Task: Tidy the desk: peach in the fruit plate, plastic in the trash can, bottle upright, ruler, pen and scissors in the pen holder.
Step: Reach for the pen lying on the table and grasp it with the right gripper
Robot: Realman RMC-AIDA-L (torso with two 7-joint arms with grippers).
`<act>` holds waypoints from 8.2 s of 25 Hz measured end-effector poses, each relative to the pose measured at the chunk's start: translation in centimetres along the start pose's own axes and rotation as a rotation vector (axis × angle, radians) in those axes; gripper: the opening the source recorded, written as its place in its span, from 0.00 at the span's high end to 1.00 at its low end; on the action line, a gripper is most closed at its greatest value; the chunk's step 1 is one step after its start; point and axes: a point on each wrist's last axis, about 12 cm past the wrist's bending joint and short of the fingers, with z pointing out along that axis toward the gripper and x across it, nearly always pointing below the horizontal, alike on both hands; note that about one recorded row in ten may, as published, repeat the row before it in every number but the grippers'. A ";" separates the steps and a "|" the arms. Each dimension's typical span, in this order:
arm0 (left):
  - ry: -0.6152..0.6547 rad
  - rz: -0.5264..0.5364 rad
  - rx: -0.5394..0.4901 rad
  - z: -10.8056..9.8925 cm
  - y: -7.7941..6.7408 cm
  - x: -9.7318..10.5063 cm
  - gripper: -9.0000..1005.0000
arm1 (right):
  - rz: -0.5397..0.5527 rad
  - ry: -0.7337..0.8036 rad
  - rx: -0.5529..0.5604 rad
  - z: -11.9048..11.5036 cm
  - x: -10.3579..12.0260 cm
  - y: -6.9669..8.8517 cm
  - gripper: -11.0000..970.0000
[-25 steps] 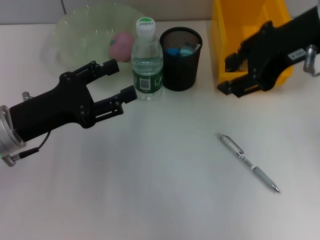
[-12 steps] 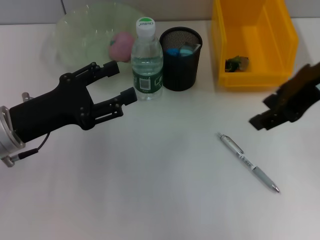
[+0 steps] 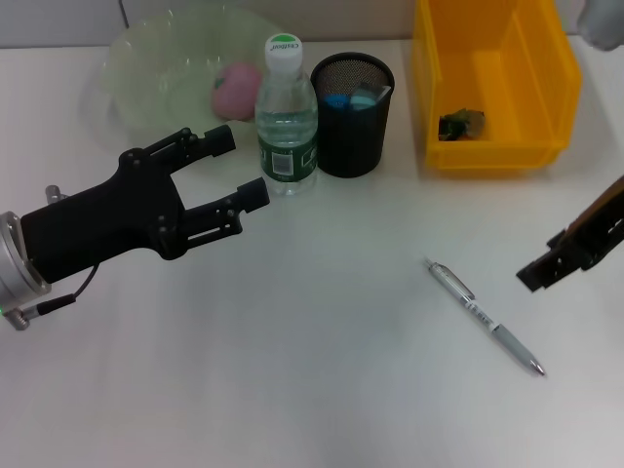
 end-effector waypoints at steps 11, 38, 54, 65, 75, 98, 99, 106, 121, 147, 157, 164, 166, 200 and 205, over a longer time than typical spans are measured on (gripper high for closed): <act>0.003 0.022 -0.012 0.0 0.2 0.0 0.20 | -0.011 0.052 0.072 2.5 -1.1 -0.1 0.43; 0.005 0.034 -0.013 -0.1 0.1 0.2 0.20 | -0.042 0.074 0.103 8.6 -2.8 0.5 0.43; 0.007 0.035 -0.015 -0.1 0.1 0.2 0.20 | -0.041 0.069 0.089 9.7 -3.6 0.4 0.43; 0.006 0.042 -0.014 -0.1 0.1 0.2 0.20 | -0.052 0.072 0.074 10.4 -4.0 0.8 0.43; 0.004 0.042 -0.018 -0.2 0.1 0.2 0.20 | -0.052 0.070 0.079 10.5 -4.1 0.7 0.45; 0.002 0.043 -0.020 -0.2 0.1 0.2 0.20 | -0.059 0.072 0.084 10.8 -4.3 0.6 0.50; 0.002 0.043 -0.020 -0.2 0.2 0.1 0.20 | -0.061 0.073 0.085 10.8 -4.3 0.6 0.50; 0.000 0.045 -0.019 -0.1 0.2 0.1 0.20 | -0.068 0.074 0.086 10.9 -4.4 0.7 0.54; 0.001 0.046 -0.019 -0.1 0.3 0.0 0.20 | -0.063 0.084 0.088 11.1 -4.4 0.6 0.54; 0.001 0.048 -0.017 0.0 0.3 0.0 0.20 | -0.077 0.087 0.099 11.4 -4.5 0.8 0.59; 0.001 0.048 -0.017 0.0 0.3 0.0 0.20 | -0.078 0.085 0.099 11.4 -4.6 0.8 0.60; 0.003 0.049 -0.019 -0.1 0.3 0.0 0.20 | -0.086 0.090 0.102 11.5 -4.6 1.0 0.64; 0.003 0.049 -0.019 -0.1 0.3 0.0 0.20 | -0.086 0.090 0.102 11.5 -4.6 0.9 0.65; 0.006 0.052 -0.026 -0.2 0.4 0.0 0.20 | -0.072 0.085 0.107 11.5 -4.6 0.9 0.73; 0.005 0.051 -0.028 -0.2 0.4 0.0 0.20 | -0.072 0.084 0.108 11.6 -4.6 0.8 0.74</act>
